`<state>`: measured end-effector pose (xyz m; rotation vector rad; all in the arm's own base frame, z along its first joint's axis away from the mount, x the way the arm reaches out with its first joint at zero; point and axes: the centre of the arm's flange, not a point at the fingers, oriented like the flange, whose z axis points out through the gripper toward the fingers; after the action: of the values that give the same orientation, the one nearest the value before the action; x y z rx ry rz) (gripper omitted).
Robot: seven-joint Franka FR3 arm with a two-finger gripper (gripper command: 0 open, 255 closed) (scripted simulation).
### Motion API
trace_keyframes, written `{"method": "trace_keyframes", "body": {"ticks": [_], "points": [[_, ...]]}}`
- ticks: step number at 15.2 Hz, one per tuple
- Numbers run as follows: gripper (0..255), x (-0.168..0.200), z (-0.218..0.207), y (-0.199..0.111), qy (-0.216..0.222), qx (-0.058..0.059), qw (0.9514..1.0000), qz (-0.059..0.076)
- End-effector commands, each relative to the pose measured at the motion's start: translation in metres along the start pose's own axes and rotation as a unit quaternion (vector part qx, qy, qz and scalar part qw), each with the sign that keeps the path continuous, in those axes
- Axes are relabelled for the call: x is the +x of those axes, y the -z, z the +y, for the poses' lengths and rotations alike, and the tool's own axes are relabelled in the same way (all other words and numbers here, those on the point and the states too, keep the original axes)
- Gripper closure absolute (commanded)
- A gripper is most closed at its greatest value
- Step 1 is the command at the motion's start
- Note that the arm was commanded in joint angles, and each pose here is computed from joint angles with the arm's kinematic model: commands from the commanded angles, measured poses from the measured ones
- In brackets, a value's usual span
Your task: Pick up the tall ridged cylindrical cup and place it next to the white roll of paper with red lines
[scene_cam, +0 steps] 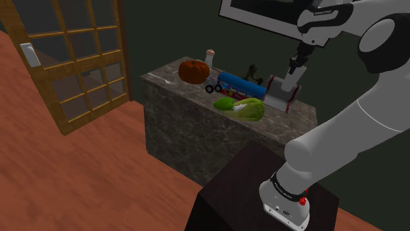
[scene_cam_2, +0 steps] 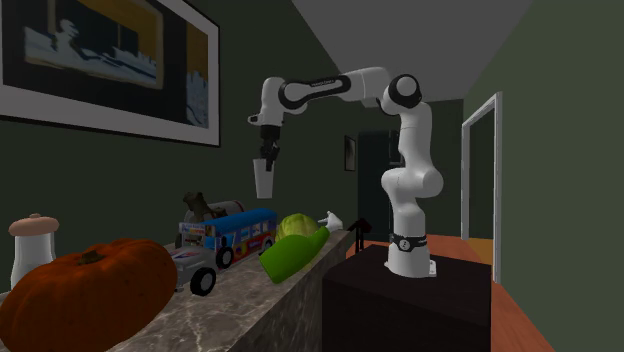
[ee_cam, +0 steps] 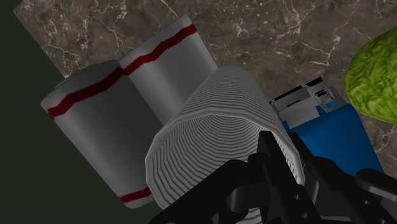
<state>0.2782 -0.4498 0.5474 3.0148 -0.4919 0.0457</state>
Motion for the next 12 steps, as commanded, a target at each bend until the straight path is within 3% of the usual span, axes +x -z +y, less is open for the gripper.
{"method": "trace_keyframes", "body": {"ticks": [1,12], "points": [[255,0.0,-0.001,-0.011,0.0,0.0,1.0,0.0],[255,-0.003,-0.006,-0.069,0.0,0.0,1.0,0.0]]}}
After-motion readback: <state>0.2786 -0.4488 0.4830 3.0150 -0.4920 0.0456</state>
